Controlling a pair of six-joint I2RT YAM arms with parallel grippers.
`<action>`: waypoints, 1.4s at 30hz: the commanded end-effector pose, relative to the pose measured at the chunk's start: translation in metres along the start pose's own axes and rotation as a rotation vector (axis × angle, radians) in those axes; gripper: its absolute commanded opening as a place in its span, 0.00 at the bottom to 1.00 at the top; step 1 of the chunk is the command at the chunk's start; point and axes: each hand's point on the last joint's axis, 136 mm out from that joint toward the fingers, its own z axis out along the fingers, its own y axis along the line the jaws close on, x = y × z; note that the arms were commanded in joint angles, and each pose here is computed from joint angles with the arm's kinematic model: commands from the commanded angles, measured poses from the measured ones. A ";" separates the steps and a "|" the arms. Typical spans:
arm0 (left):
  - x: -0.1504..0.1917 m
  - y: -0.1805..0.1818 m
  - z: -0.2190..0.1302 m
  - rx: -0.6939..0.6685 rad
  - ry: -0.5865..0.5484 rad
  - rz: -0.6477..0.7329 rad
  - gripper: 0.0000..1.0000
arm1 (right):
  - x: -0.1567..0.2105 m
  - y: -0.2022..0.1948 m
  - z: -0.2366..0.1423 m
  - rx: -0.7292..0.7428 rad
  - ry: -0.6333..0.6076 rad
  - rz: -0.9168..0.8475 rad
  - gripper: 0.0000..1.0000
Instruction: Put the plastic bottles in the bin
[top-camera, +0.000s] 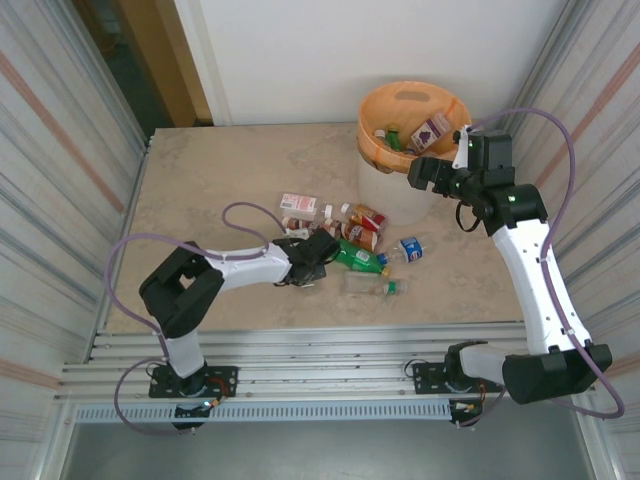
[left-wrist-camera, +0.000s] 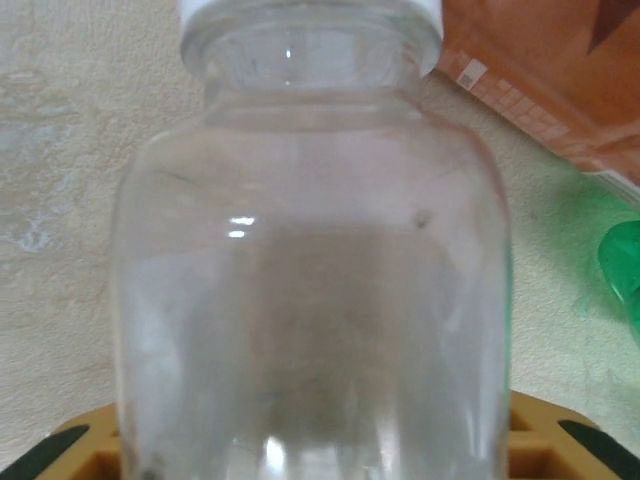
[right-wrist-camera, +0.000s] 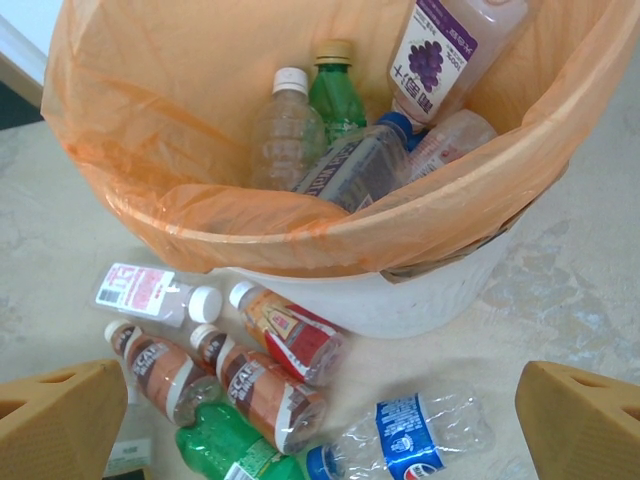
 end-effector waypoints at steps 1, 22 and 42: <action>-0.003 0.025 -0.009 -0.070 -0.043 0.043 0.37 | -0.004 0.007 -0.012 -0.023 -0.030 0.012 0.98; -0.075 -0.014 -0.198 0.628 -0.507 0.318 0.23 | 0.000 0.103 -0.037 -0.561 0.003 0.086 0.98; -0.095 -0.070 -0.269 0.975 -0.693 0.502 0.23 | 0.048 0.239 -0.033 -0.870 0.187 -0.082 0.78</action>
